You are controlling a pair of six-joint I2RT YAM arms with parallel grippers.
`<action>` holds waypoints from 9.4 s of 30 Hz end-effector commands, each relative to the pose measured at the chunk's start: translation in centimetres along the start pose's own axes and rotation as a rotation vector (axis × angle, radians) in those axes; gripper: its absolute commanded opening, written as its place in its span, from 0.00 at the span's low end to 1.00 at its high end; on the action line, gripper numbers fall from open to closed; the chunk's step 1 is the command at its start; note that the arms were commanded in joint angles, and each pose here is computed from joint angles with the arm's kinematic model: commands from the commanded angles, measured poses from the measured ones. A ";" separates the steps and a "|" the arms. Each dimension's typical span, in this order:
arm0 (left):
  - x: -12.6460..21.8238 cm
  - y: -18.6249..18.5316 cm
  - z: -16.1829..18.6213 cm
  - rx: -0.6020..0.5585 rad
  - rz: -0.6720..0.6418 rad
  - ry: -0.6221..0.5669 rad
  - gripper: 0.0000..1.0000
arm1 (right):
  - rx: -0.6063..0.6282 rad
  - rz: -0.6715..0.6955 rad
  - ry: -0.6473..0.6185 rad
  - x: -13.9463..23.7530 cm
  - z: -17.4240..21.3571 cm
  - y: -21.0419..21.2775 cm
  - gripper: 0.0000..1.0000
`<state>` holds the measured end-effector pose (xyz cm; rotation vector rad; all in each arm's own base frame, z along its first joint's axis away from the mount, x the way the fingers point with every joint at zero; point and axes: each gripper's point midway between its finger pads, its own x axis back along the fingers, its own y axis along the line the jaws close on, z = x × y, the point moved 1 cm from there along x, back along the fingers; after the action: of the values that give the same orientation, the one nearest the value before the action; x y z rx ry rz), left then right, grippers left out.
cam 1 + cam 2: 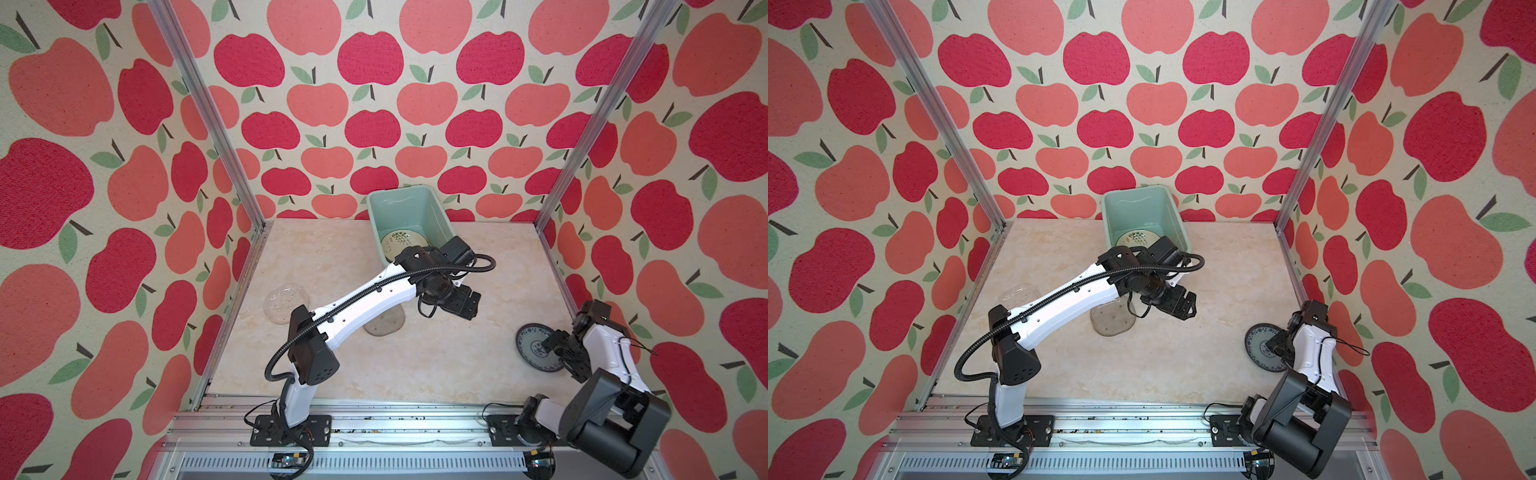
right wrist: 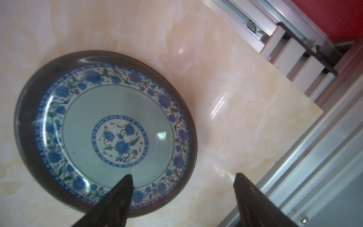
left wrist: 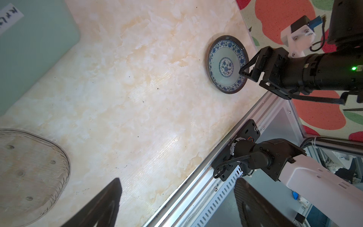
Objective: Place the plates into the plastic bin on the countertop
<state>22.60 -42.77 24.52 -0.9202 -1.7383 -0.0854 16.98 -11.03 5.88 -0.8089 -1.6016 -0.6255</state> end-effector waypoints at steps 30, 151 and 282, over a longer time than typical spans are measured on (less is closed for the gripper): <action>1.2 2.6 1.2 0.121 -0.087 0.030 0.92 | 0.424 -0.164 0.106 -3.4 -2.1 8.6 0.71; 6.3 12.6 7.6 0.778 -0.043 -0.430 0.69 | 0.921 -0.571 0.256 14.9 9.2 19.6 0.00; 11.0 27.9 9.5 0.948 -0.040 -0.316 0.88 | 0.806 -0.625 -0.063 8.7 11.9 53.4 0.69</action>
<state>30.90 -13.12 19.24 -0.1958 -1.7607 0.8583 51.10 32.06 11.11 0.2680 -1.9426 -0.3766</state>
